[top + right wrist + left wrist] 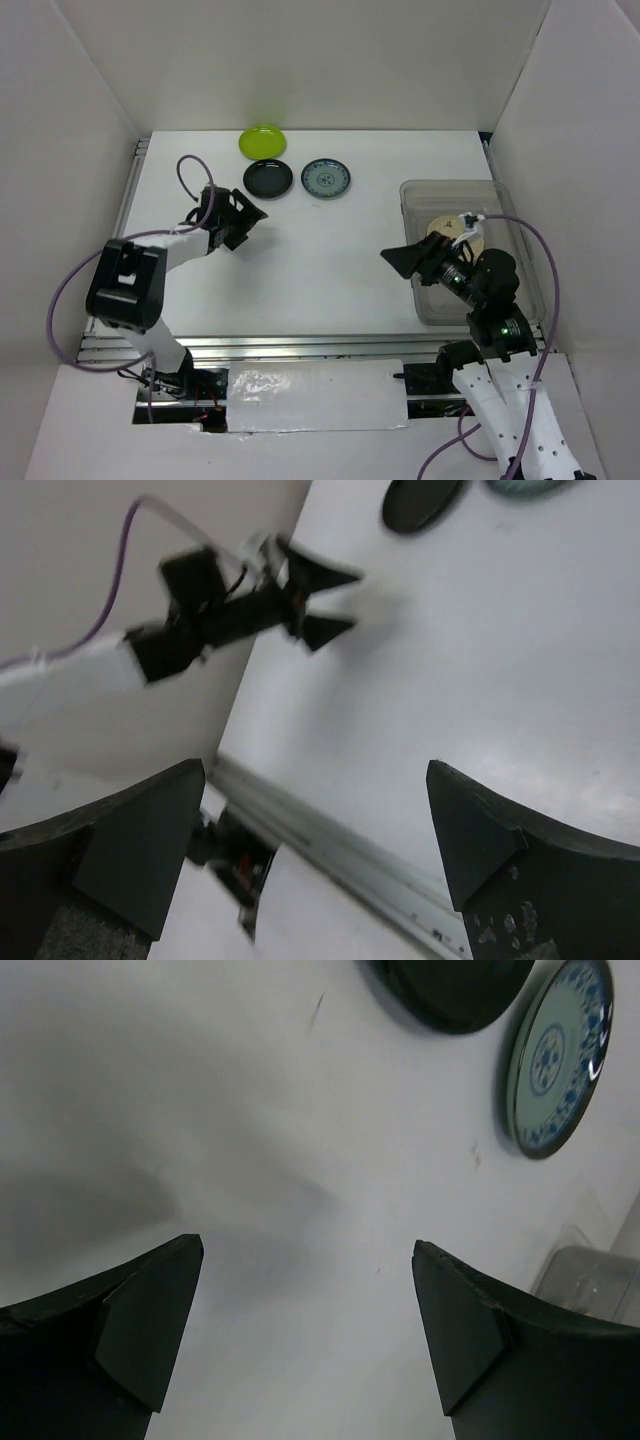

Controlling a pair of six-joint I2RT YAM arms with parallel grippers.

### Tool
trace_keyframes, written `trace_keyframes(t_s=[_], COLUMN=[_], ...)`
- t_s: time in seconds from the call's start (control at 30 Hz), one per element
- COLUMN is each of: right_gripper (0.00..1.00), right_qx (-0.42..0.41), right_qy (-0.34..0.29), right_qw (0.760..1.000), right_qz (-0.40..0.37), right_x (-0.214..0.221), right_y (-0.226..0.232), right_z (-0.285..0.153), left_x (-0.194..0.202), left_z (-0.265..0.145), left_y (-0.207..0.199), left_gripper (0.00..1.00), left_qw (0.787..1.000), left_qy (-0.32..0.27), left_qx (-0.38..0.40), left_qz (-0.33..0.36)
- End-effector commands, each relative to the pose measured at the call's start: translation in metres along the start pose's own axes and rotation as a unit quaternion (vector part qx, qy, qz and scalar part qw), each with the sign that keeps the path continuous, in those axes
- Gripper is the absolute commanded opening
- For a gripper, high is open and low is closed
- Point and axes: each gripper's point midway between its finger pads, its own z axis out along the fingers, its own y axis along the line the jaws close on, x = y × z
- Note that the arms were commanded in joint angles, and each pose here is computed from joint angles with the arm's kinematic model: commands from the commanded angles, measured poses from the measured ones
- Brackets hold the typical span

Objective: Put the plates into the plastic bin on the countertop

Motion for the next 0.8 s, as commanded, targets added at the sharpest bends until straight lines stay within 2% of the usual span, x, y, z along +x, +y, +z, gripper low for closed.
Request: trace_keyframes(t_s=[0.0, 0.03, 0.17, 0.2, 0.23, 0.27, 0.3, 0.33, 0.47, 0.53, 0.73, 0.77], right_gripper=[1.0, 1.0, 1.0, 1.0, 1.0, 1.0, 1.0, 1.0, 1.0, 1.0, 1.0, 1.0], right_qx=[-0.145, -0.156, -0.166, -0.162, -0.156, -0.153, -0.153, -0.151, -0.148, -0.143, -0.136, -0.137], right_qy=[0.072, 0.086, 0.111, 0.114, 0.12, 0.12, 0.12, 0.121, 0.119, 0.119, 0.11, 0.109], right_qw=[0.987, 0.984, 0.98, 0.98, 0.98, 0.981, 0.981, 0.981, 0.981, 0.982, 0.983, 0.983], right_qz=[-0.017, -0.016, -0.015, -0.013, -0.015, -0.016, -0.019, -0.023, -0.038, -0.045, -0.055, -0.056], right_x=[0.033, 0.044, 0.062, 0.065, 0.068, 0.068, 0.068, 0.068, 0.064, 0.064, 0.061, 0.061], right_y=[0.046, 0.048, 0.048, 0.046, 0.045, 0.044, 0.045, 0.045, 0.05, 0.048, 0.047, 0.048], right_z=[-0.009, -0.011, -0.012, -0.011, -0.011, -0.011, -0.011, -0.011, -0.013, -0.015, -0.018, -0.018], left_x=[-0.047, -0.05, -0.075, -0.078, -0.069, -0.08, -0.077, -0.075, -0.081, -0.078, -0.079, -0.077], left_z=[0.025, 0.04, 0.068, 0.08, 0.086, 0.089, 0.099, 0.101, 0.12, 0.125, 0.141, 0.143], left_y=[-0.051, -0.042, -0.048, -0.034, -0.016, -0.028, -0.015, -0.005, -0.001, 0.004, 0.004, 0.007], left_gripper=[0.99, 0.99, 0.96, 0.95, 0.95, 0.92, 0.9, 0.83, 0.73, 0.61, 0.53, 0.47], left_qw=[0.994, 0.994, 0.99, 0.989, 0.988, 0.987, 0.985, 0.982, 0.979, 0.978, 0.979, 0.978], left_qy=[-0.063, -0.073, -0.099, -0.111, -0.095, -0.104, -0.101, -0.102, -0.107, -0.102, -0.104, -0.101], left_qx=[0.072, 0.056, 0.042, 0.007, -0.044, -0.047, -0.076, -0.108, -0.131, -0.142, -0.14, -0.146], left_qz=[-0.043, -0.052, -0.092, -0.1, -0.111, -0.115, -0.117, -0.117, -0.115, -0.115, -0.108, -0.106])
